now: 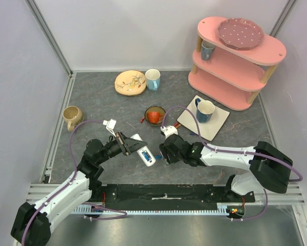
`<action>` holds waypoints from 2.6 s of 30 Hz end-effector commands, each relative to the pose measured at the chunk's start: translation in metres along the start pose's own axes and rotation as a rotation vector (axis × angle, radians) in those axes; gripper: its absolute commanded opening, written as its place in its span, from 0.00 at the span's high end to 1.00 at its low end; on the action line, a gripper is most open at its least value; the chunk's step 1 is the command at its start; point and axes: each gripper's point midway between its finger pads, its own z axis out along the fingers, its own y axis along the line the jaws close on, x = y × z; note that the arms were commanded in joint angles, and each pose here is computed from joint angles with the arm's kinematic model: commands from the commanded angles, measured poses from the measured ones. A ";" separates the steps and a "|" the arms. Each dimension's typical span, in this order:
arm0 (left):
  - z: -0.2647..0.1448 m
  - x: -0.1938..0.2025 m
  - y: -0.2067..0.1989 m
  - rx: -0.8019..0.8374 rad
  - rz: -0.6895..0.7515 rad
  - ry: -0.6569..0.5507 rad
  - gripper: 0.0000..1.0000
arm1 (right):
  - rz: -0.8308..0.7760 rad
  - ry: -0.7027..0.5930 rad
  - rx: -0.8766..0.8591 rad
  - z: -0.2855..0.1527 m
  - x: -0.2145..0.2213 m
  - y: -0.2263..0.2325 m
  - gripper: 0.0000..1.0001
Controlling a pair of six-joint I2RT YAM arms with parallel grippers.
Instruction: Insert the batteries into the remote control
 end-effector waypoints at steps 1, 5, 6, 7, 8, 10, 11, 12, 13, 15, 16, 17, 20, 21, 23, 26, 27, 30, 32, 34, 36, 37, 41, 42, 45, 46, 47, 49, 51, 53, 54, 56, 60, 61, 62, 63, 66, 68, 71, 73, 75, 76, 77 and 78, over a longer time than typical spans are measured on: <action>-0.001 -0.006 -0.009 0.045 0.054 -0.025 0.98 | -0.041 -0.015 0.017 -0.005 -0.003 0.005 0.33; -0.001 -0.006 -0.009 0.047 0.053 -0.025 0.98 | -0.075 0.019 0.049 0.002 0.007 0.005 0.35; -0.002 -0.006 -0.010 0.050 0.053 -0.025 0.98 | -0.080 0.026 0.059 0.003 0.009 0.004 0.35; -0.002 -0.005 -0.010 0.048 0.052 -0.025 0.98 | -0.083 0.027 0.063 0.004 0.010 0.003 0.36; -0.002 -0.006 -0.010 0.049 0.054 -0.028 0.98 | -0.090 0.031 0.072 0.006 0.011 0.002 0.36; -0.003 -0.006 -0.010 0.046 0.054 -0.028 0.98 | -0.093 0.030 0.076 0.007 0.011 0.003 0.36; -0.003 -0.006 -0.010 0.048 0.056 -0.029 0.98 | -0.101 0.037 0.080 0.008 0.013 0.003 0.36; -0.003 -0.006 -0.010 0.046 0.055 -0.029 0.98 | -0.102 0.034 0.082 0.009 0.011 0.003 0.37; -0.003 -0.006 -0.009 0.045 0.055 -0.031 0.98 | -0.107 0.034 0.085 0.010 0.012 0.004 0.37; -0.003 -0.006 -0.010 0.046 0.056 -0.031 0.98 | -0.111 0.033 0.093 0.012 0.011 0.004 0.37; -0.003 -0.006 -0.010 0.046 0.056 -0.031 0.98 | -0.116 0.036 0.094 0.013 0.012 0.005 0.37; -0.003 -0.006 -0.010 0.047 0.056 -0.030 0.98 | -0.117 0.038 0.097 0.014 0.012 0.005 0.38; -0.003 -0.006 -0.010 0.048 0.058 -0.031 0.98 | -0.126 0.040 0.102 0.018 0.011 0.007 0.39; -0.003 -0.006 -0.011 0.049 0.058 -0.029 0.98 | -0.125 0.038 0.101 0.018 0.009 0.009 0.39; -0.003 -0.006 -0.010 0.048 0.058 -0.031 0.98 | -0.132 0.042 0.107 0.020 0.010 0.008 0.43; -0.004 -0.007 -0.012 0.053 0.060 -0.033 0.98 | -0.138 0.052 0.118 0.021 0.012 0.007 0.49; -0.004 -0.006 -0.010 0.046 0.056 -0.031 0.98 | -0.140 0.057 0.122 0.021 0.013 0.006 0.51; -0.004 -0.006 -0.010 0.047 0.057 -0.032 0.98 | -0.141 0.073 0.126 0.022 0.018 0.004 0.58; -0.004 -0.006 -0.010 0.048 0.057 -0.033 0.98 | -0.137 0.079 0.124 0.022 0.021 0.004 0.64; -0.004 -0.006 -0.011 0.050 0.058 -0.032 0.98 | -0.134 0.080 0.122 0.022 0.022 0.004 0.69; -0.004 -0.006 -0.011 0.052 0.059 -0.031 0.98 | -0.125 0.075 0.123 0.020 0.022 0.003 0.70; -0.004 -0.006 -0.011 0.051 0.058 -0.031 0.98 | -0.119 0.061 0.117 0.017 0.017 0.004 0.71; -0.004 -0.006 -0.012 0.051 0.062 -0.033 0.98 | -0.093 0.028 0.099 0.000 0.005 0.007 0.72; -0.004 -0.007 -0.012 0.051 0.063 -0.033 0.98 | -0.084 0.004 0.085 -0.007 -0.003 0.009 0.72; -0.003 -0.007 -0.012 0.050 0.064 -0.032 0.98 | -0.074 -0.018 0.083 -0.022 -0.014 0.008 0.73; -0.003 -0.007 -0.012 0.052 0.065 -0.032 0.98 | -0.071 -0.025 0.084 -0.026 -0.017 0.008 0.73; -0.002 -0.008 -0.013 0.054 0.066 -0.033 0.98 | -0.073 -0.024 0.090 -0.029 -0.017 0.006 0.73; -0.001 -0.008 -0.012 0.053 0.065 -0.030 0.98 | -0.071 -0.038 0.095 -0.034 -0.020 0.003 0.73; -0.001 -0.007 -0.011 0.055 0.062 -0.026 0.98 | -0.076 -0.027 0.113 -0.031 -0.016 0.000 0.70; 0.000 -0.007 -0.012 0.058 0.058 -0.024 0.98 | -0.079 -0.012 0.102 -0.027 -0.012 0.002 0.62; 0.000 -0.007 -0.012 0.060 0.059 -0.023 0.98 | -0.083 -0.002 0.099 -0.023 -0.009 0.004 0.52; 0.000 -0.007 -0.012 0.059 0.057 -0.021 0.98 | -0.089 -0.007 0.084 -0.017 -0.010 0.009 0.47; 0.000 -0.006 -0.012 0.061 0.055 -0.019 0.98 | -0.118 -0.003 0.080 -0.007 -0.014 0.014 0.44; -0.001 -0.005 -0.012 0.059 0.054 -0.016 0.98 | -0.125 -0.008 0.079 -0.005 -0.018 0.017 0.44; -0.001 -0.005 -0.013 0.063 0.056 -0.018 0.98 | -0.144 0.009 0.084 0.000 -0.015 0.016 0.45; -0.001 -0.005 -0.013 0.063 0.056 -0.018 0.98 | -0.153 0.015 0.086 0.003 -0.014 0.017 0.46; -0.001 -0.005 -0.013 0.063 0.056 -0.018 0.98 | -0.178 0.035 0.106 0.010 -0.011 0.014 0.46; -0.002 -0.005 -0.013 0.062 0.056 -0.016 0.98 | -0.191 0.049 0.111 0.015 -0.008 0.014 0.46; -0.002 -0.004 -0.012 0.060 0.056 -0.017 0.98 | -0.192 0.066 0.115 0.019 -0.005 0.012 0.46; -0.002 -0.004 -0.012 0.060 0.056 -0.017 0.98 | -0.190 0.072 0.114 0.021 -0.004 0.011 0.46; -0.002 -0.004 -0.011 0.059 0.057 -0.016 0.98 | -0.191 0.081 0.112 0.023 -0.003 0.010 0.45; -0.002 -0.004 -0.011 0.060 0.056 -0.015 0.98 | -0.189 0.082 0.106 0.024 -0.004 0.010 0.45; -0.002 -0.004 -0.011 0.059 0.056 -0.016 0.98 | -0.186 0.085 0.106 0.026 -0.003 0.008 0.45; -0.002 -0.004 -0.011 0.059 0.056 -0.016 0.98 | -0.187 0.086 0.101 0.027 -0.004 0.008 0.45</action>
